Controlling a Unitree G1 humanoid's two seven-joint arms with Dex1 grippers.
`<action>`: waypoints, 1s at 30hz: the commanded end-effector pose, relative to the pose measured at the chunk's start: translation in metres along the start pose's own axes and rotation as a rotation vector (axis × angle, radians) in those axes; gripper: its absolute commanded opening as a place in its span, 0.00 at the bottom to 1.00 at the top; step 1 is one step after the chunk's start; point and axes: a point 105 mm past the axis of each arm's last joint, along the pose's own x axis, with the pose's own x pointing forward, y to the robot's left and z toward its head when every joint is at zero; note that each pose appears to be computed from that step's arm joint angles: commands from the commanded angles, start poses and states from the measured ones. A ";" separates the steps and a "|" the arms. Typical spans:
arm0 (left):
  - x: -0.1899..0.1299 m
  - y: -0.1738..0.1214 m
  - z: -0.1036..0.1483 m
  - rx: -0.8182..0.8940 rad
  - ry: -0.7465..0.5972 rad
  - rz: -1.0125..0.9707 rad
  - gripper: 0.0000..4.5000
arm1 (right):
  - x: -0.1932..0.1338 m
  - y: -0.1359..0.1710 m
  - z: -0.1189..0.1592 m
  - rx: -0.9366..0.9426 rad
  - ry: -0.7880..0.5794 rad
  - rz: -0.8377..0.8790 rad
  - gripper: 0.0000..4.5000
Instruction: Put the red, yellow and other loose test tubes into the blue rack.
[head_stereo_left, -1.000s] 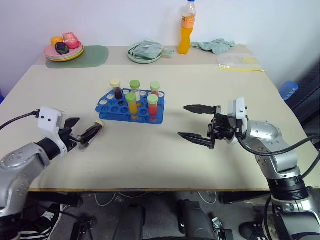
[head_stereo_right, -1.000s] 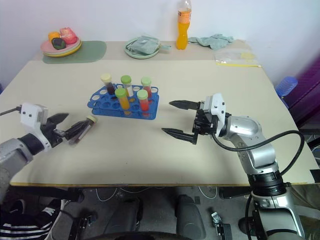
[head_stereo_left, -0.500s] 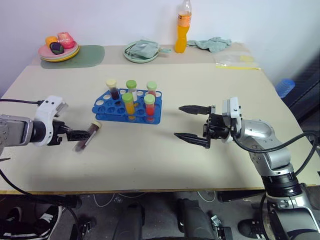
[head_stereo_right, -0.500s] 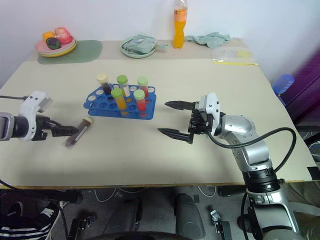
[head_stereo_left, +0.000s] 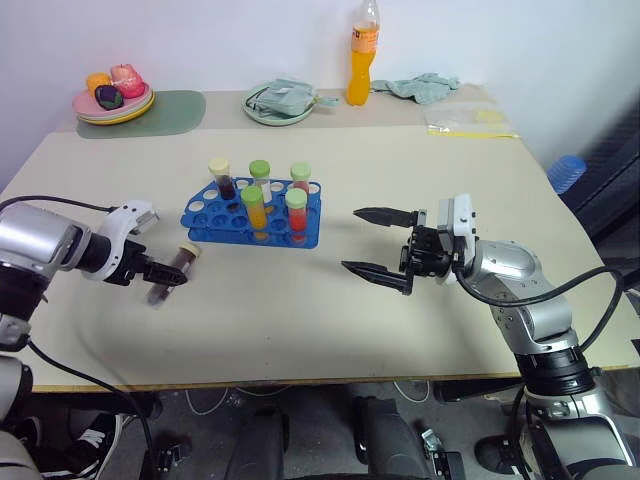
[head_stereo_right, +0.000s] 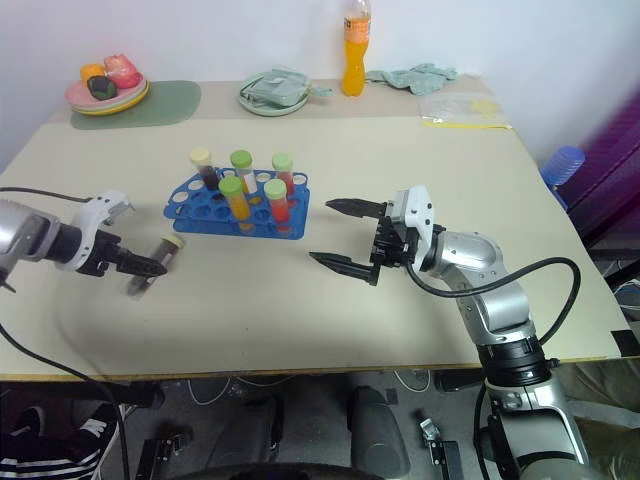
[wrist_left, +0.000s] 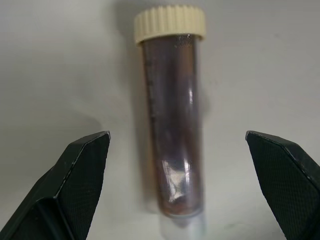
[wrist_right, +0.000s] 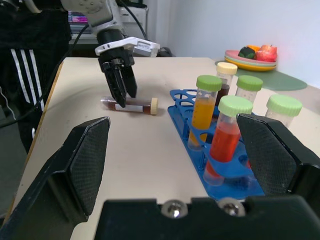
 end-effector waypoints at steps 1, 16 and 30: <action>-0.002 0.004 -0.011 -0.001 0.073 -0.012 0.94 | 0.001 0.001 0.012 -0.048 -0.033 -0.005 1.00; -0.034 0.037 0.028 0.041 -0.211 0.235 0.17 | -0.004 -0.004 0.009 -0.062 -0.024 -0.032 1.00; -0.094 -0.032 0.089 0.314 -1.389 0.587 0.17 | -0.007 -0.017 0.005 -0.077 -0.013 -0.015 1.00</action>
